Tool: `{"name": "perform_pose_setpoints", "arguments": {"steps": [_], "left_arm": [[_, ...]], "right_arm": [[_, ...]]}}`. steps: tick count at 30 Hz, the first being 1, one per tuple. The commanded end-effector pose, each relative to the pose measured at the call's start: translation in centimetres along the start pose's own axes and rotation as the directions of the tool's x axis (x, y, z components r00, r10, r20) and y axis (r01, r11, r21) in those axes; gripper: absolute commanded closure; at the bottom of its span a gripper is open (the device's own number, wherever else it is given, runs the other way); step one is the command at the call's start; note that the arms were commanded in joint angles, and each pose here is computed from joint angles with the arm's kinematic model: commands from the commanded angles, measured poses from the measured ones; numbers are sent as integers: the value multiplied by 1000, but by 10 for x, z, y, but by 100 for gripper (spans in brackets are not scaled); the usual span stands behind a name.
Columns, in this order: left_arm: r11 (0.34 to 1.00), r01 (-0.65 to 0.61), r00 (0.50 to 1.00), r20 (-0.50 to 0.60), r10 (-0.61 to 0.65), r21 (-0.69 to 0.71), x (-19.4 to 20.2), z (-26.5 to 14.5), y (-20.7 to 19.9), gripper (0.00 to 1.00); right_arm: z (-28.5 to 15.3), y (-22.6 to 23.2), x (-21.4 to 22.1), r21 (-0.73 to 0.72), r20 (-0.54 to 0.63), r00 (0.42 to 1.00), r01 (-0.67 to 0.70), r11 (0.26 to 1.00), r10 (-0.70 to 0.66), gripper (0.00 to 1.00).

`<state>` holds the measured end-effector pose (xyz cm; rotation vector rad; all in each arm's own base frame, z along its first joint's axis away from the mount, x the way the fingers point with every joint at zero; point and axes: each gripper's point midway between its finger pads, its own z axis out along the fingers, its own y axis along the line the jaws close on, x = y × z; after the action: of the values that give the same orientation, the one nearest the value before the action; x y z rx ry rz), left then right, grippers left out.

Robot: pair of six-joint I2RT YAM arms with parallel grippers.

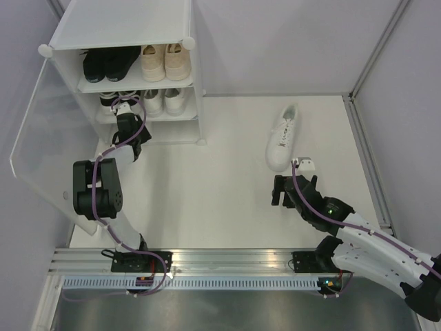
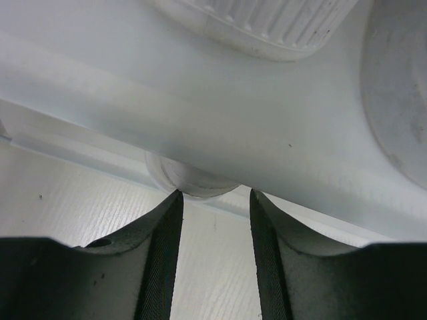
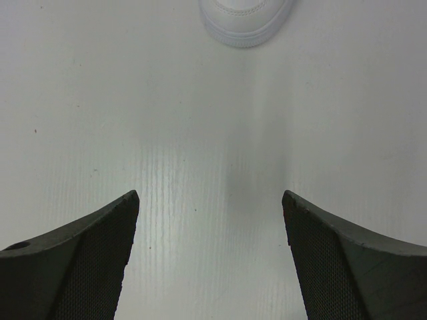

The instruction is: Place and organize the shoes in the shoe cabinet

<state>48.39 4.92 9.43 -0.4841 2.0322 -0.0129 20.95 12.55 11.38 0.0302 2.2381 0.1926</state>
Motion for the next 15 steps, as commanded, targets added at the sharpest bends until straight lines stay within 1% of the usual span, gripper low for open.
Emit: {"name": "perform_pose_setpoints", "arguments": {"steps": [1,3,4,7,11,13,15], "left_arm": [[997,15,995,95,-23,81,-29,12,-16,50],[995,12,996,92,-20,95,-28,13,-19,50],[995,14,995,97,-23,99,-30,14,-20,48],[992,4,993,120,-19,123,-37,12,-25,46],[992,7,990,136,-23,122,-42,8,-25,45],[992,9,991,131,-26,128,-40,2,-24,45],[991,44,990,131,-61,129,-42,-12,-24,43]], "right_arm": [[-7,2,-19,9,46,998,-35,999,35,9],[-7,2,-19,10,45,998,-39,999,39,9],[-6,1,-19,12,43,998,-39,999,39,9],[-5,2,-18,17,40,998,-41,999,40,9],[-2,2,-16,22,32,999,-38,999,37,9],[-2,2,-18,30,35,999,-36,999,35,9],[-3,3,-25,33,48,998,-39,999,37,9]]}}
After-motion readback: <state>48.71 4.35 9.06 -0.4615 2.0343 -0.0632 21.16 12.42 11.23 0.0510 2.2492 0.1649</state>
